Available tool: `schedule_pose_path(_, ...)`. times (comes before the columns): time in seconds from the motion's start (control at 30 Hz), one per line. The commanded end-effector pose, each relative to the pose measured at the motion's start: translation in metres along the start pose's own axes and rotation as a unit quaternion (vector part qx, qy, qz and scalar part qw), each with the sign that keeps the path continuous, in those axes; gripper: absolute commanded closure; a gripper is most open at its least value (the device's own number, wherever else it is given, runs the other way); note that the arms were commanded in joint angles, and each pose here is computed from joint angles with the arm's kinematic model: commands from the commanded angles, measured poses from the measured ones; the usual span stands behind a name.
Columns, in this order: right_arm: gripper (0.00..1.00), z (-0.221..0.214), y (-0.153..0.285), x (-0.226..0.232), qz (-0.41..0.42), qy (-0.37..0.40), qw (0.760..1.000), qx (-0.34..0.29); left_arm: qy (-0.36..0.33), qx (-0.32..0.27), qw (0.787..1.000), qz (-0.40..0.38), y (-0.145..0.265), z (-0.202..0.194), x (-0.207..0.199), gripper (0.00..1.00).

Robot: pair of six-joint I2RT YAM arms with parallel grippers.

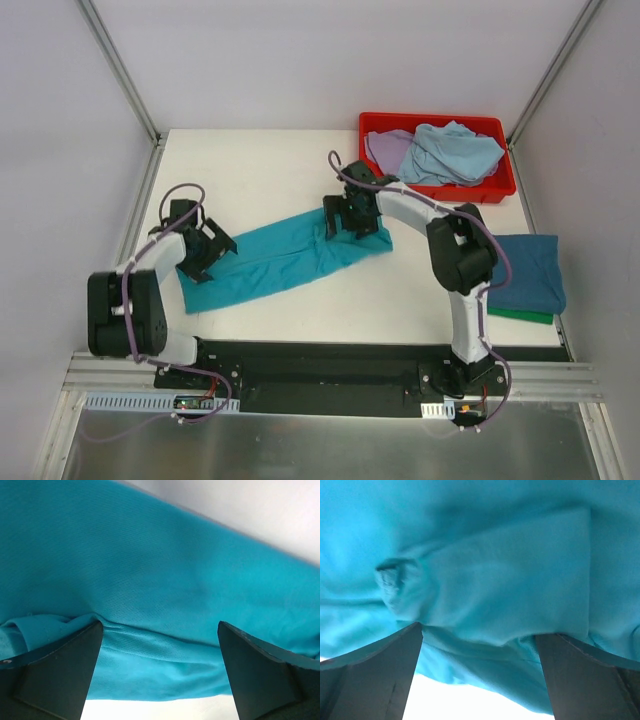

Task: Fold and stack the t-shirts
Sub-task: Rotate the tshirt 100 degrees

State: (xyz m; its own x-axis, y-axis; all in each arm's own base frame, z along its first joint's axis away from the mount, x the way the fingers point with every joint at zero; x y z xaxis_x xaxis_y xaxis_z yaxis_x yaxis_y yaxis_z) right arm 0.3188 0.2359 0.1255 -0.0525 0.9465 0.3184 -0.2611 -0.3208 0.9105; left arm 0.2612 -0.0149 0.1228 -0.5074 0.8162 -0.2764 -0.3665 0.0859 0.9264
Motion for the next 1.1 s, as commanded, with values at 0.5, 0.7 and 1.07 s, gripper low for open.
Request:
schedule_pose_path(0.5,0.04,0.187,-0.027,0.078,0.201,0.035,0.957,-0.205,-0.105,0.091,0.984,-0.111,0.044,-0.186,-0.063,0.01)
schedule_pose_path(0.7,0.04,0.17,0.039,0.097,0.212,0.106,0.953,-0.191,-0.178,0.035,0.971,-0.156,0.064,-0.176,-0.099,0.01)
schedule_pose_path(1.07,0.04,0.051,0.068,0.09,0.096,0.102,0.989,-0.052,-0.235,-0.077,0.954,-0.169,0.099,-0.161,-0.065,0.01)
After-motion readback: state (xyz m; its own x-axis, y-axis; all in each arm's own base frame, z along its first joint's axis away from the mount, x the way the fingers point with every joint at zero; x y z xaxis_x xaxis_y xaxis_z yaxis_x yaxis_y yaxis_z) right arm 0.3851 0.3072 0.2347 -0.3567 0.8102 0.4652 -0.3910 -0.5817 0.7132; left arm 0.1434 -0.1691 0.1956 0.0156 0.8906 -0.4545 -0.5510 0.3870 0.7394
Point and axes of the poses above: each gripper's point midway between its finger pads, its own y axis back along the fingers, its own x axis along the line the jaws close on, z = x × y, the point moved 10 cm from there along y, back along the fingers, and after that the axes turned 12 degrees about -y, right-handed, at the moved point
